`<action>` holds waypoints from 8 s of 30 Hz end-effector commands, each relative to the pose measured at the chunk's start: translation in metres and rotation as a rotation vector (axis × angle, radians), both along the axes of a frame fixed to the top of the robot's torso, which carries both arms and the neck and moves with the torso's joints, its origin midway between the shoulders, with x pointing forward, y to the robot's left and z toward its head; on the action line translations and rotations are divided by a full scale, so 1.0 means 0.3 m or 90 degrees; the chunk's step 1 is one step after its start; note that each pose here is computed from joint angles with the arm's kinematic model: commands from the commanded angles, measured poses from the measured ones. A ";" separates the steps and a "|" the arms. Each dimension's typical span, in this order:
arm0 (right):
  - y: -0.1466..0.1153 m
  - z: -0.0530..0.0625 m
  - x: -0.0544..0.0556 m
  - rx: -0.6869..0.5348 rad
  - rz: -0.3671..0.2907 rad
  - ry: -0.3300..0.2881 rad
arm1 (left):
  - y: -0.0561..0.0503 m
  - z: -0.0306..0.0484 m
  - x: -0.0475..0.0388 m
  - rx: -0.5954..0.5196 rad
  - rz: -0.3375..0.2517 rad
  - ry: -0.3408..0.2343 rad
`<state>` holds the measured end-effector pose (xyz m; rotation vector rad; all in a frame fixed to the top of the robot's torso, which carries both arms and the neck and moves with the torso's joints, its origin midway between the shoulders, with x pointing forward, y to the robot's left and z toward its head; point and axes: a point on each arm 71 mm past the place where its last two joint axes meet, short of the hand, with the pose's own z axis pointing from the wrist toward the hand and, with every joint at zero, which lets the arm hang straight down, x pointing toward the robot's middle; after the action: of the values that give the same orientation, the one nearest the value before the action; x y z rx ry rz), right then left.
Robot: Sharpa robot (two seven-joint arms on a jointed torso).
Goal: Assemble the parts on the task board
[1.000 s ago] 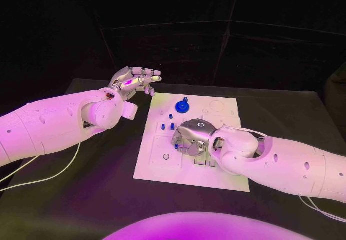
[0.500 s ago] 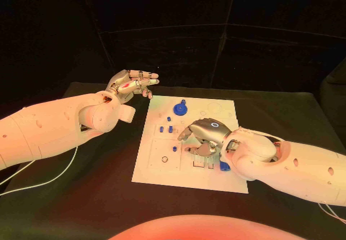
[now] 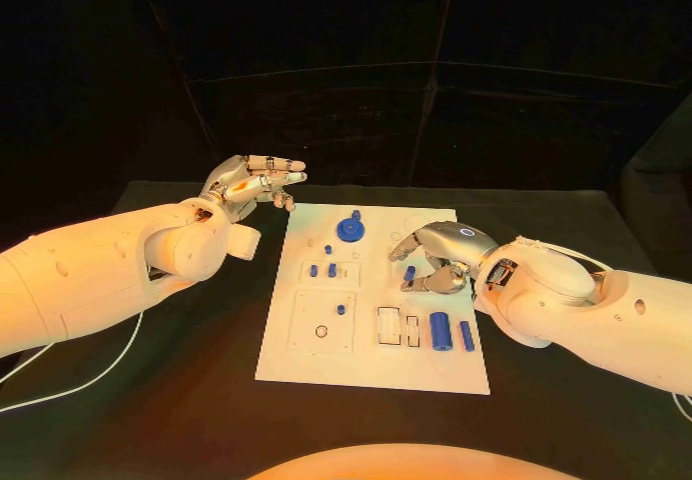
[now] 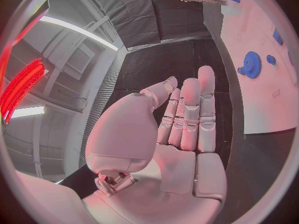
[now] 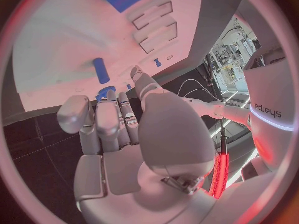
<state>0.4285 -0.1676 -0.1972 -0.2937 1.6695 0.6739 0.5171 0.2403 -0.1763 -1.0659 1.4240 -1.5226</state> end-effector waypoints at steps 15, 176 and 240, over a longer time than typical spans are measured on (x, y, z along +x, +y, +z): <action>0.002 -0.023 0.028 -0.078 -0.023 0.019 | -0.007 0.001 0.001 -0.006 -0.010 -0.001; 0.467 -0.133 -0.152 -0.024 0.233 0.020 | -0.032 -0.002 0.004 -0.008 -0.022 0.005; -0.210 -0.130 -0.161 -0.013 -0.228 0.207 | 0.004 -0.032 -0.021 0.004 -0.022 0.019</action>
<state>0.3806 -0.2301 -0.2336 0.1449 1.9453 0.5052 0.5109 0.2426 -0.1875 -1.0742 1.4755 -1.5139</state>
